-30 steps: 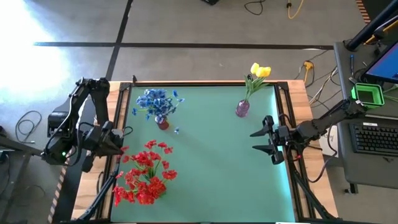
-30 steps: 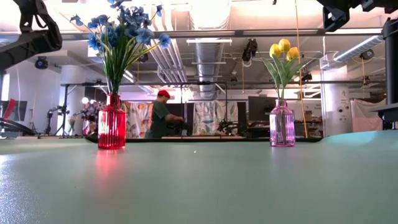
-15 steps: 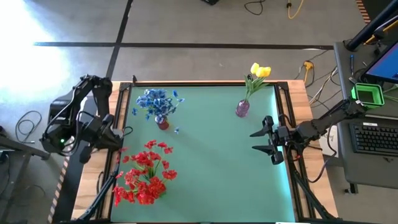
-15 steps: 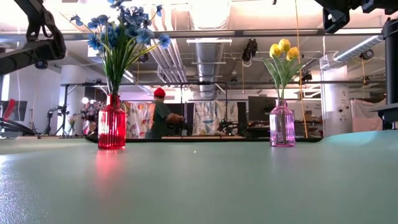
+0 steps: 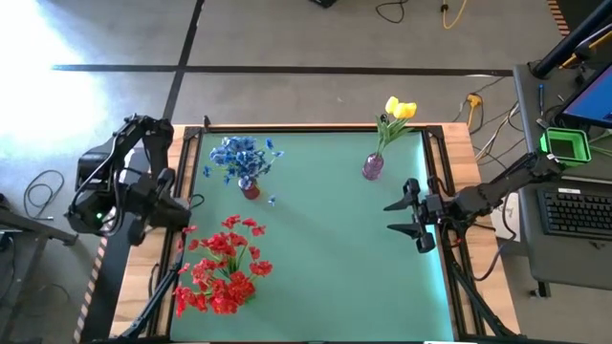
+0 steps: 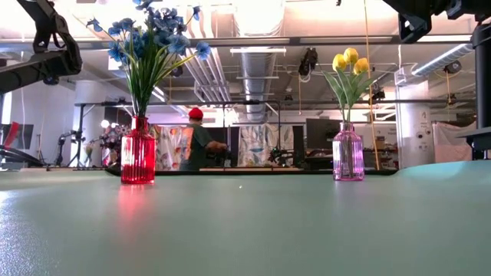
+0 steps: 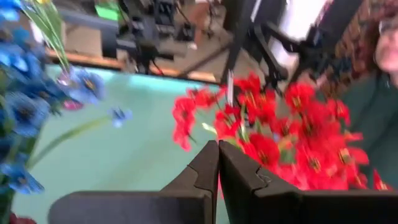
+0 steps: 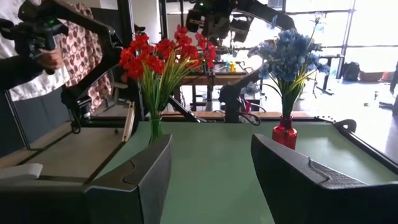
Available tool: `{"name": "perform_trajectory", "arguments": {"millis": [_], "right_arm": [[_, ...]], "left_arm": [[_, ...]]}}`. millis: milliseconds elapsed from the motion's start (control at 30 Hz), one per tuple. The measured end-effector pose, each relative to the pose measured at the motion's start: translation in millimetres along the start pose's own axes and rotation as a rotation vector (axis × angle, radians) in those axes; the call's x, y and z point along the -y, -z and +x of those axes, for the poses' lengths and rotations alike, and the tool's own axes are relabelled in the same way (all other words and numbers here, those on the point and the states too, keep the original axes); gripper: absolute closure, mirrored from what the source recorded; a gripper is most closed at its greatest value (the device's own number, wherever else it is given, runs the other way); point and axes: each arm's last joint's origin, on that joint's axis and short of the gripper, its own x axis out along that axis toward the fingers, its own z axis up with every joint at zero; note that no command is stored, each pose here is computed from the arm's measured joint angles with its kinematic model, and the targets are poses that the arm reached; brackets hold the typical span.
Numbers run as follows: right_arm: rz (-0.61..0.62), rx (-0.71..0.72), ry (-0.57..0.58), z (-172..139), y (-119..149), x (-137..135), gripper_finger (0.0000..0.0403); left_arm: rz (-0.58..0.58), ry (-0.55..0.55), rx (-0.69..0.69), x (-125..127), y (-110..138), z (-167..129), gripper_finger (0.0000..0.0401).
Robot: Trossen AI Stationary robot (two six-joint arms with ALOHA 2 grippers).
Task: Sort flowers into vase by color
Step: Return to Home Position
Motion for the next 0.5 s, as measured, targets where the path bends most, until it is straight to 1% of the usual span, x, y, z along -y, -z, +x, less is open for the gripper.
{"name": "perform_trajectory", "arguments": {"millis": [100,200,333,500], "right_arm": [[0.008,0.001,0.000,0.0,1.0,0.0,0.0193],[0.008,-0.001,0.000,0.0,1.6,0.0,0.0193],[0.007,-0.002,0.000,0.1,1.9,0.0,0.0193],[0.008,-0.002,0.000,0.1,1.9,0.0,0.0193]], "left_arm": [[0.002,-0.030,0.076,-0.5,-0.8,0.4,0.0401],[0.033,-0.057,0.127,0.2,4.2,2.4,0.0401],[0.067,-0.087,0.163,0.2,19.7,7.5,0.0401],[0.077,-0.102,0.175,0.2,38.4,13.3,0.0401]]}}
